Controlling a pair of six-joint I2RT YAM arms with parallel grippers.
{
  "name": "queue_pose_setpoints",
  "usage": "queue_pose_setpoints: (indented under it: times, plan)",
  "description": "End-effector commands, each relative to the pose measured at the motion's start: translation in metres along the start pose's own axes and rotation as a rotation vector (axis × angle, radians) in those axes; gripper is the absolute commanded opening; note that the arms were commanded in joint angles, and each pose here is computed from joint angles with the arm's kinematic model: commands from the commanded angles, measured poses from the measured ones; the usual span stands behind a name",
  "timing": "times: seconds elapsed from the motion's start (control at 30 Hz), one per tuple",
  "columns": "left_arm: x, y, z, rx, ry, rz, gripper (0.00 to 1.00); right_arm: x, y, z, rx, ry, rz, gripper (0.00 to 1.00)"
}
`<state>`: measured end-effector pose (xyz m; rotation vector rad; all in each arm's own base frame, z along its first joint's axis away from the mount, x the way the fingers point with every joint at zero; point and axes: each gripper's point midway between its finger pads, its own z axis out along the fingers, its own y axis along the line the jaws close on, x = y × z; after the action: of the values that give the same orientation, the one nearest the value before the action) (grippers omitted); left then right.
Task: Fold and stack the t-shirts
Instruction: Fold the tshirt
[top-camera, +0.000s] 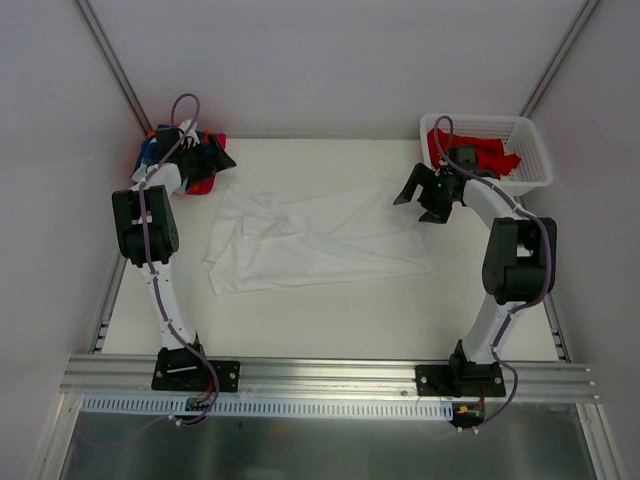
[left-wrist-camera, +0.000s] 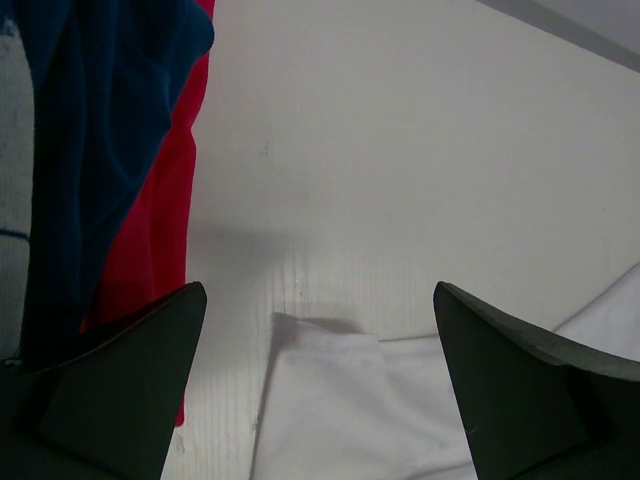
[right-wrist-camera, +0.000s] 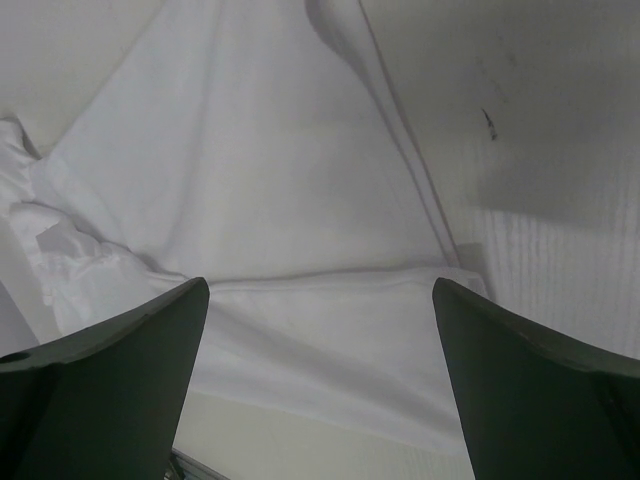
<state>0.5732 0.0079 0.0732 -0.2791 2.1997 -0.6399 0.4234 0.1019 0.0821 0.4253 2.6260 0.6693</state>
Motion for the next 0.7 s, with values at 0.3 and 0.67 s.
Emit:
queue_pose_setpoints:
  times: [0.3,0.67]
  plan:
    - [0.005,-0.016,-0.009,0.025,0.148,-0.124,0.99,-0.014,0.025,-0.065,-0.066,-0.138,-0.081,0.99]
    - [0.053,-0.012,-0.006,-0.07,0.263,-0.116,0.99,0.011,0.016,-0.076,-0.052,-0.134,-0.091,1.0]
